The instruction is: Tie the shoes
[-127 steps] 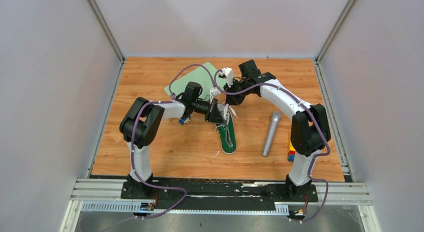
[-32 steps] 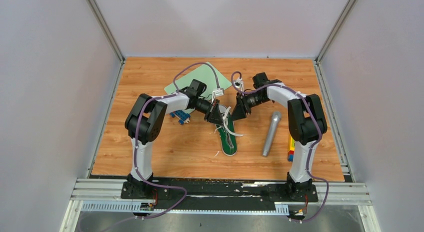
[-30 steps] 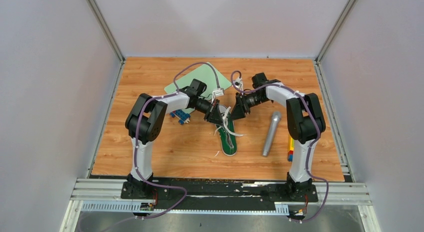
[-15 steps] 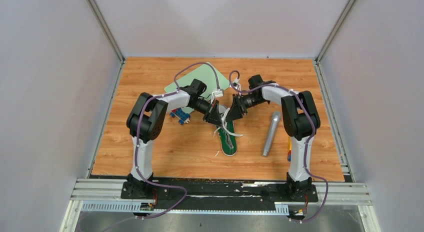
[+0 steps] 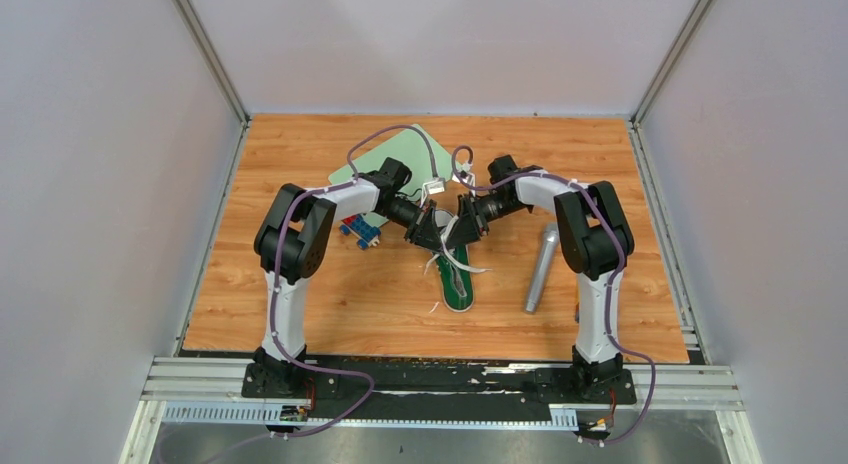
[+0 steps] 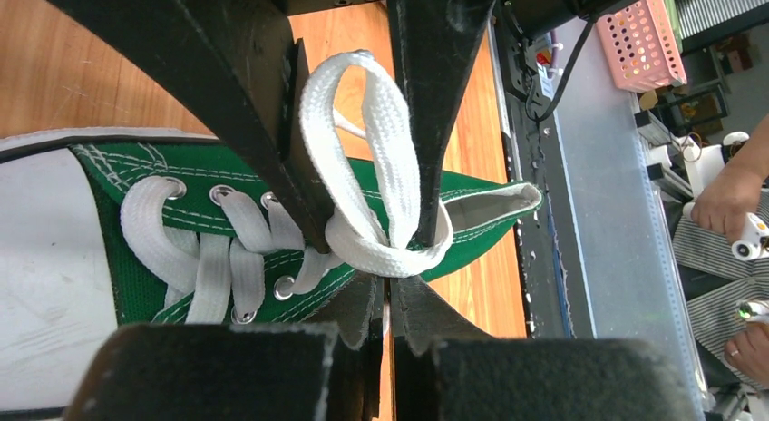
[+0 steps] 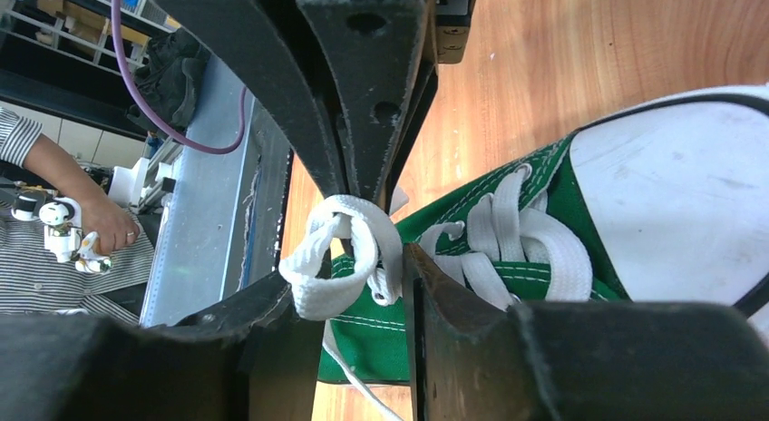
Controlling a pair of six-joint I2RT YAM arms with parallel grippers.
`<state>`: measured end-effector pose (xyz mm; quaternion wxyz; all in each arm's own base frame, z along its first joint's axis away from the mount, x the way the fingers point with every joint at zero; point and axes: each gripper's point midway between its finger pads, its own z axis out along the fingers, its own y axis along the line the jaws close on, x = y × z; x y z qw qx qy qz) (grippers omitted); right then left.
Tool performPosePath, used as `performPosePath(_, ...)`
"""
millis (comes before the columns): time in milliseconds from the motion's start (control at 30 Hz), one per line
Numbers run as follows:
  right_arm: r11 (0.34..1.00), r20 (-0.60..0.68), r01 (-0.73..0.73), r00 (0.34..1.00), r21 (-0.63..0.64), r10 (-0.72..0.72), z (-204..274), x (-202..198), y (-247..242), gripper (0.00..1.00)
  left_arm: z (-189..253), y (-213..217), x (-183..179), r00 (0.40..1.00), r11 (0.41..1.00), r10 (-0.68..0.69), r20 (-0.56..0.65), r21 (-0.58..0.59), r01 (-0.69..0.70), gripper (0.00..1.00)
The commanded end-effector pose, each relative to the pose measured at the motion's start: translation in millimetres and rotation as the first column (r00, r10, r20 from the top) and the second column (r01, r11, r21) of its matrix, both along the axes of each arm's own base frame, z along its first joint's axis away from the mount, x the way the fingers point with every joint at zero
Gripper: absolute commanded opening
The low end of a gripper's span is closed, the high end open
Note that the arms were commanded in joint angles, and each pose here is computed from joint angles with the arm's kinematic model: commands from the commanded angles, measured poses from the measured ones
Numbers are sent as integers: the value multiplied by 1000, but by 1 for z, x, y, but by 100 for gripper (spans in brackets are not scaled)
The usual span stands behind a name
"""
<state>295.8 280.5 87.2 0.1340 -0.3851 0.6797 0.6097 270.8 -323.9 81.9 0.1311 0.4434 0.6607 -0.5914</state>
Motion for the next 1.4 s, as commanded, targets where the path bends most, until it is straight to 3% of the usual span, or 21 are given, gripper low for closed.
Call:
performPosePath(0,995,36,-16,999,103,13,24,0,3,36,2,2,6,1000,1000,9,-10,4,-9,3)
performPosePath(700,996,69,-36,997,80,30,24,-13,3,45,-3,1,10,999,999,28,-26,25,-27,2)
performPosePath(1133,999,126,-49,991,2,48,14,-16,7,44,-3,-1,12,999,999,37,-39,29,-36,1)
performPosePath(1367,998,146,-38,988,-45,44,10,-14,7,27,-3,0,12,998,999,40,-38,34,-39,1)
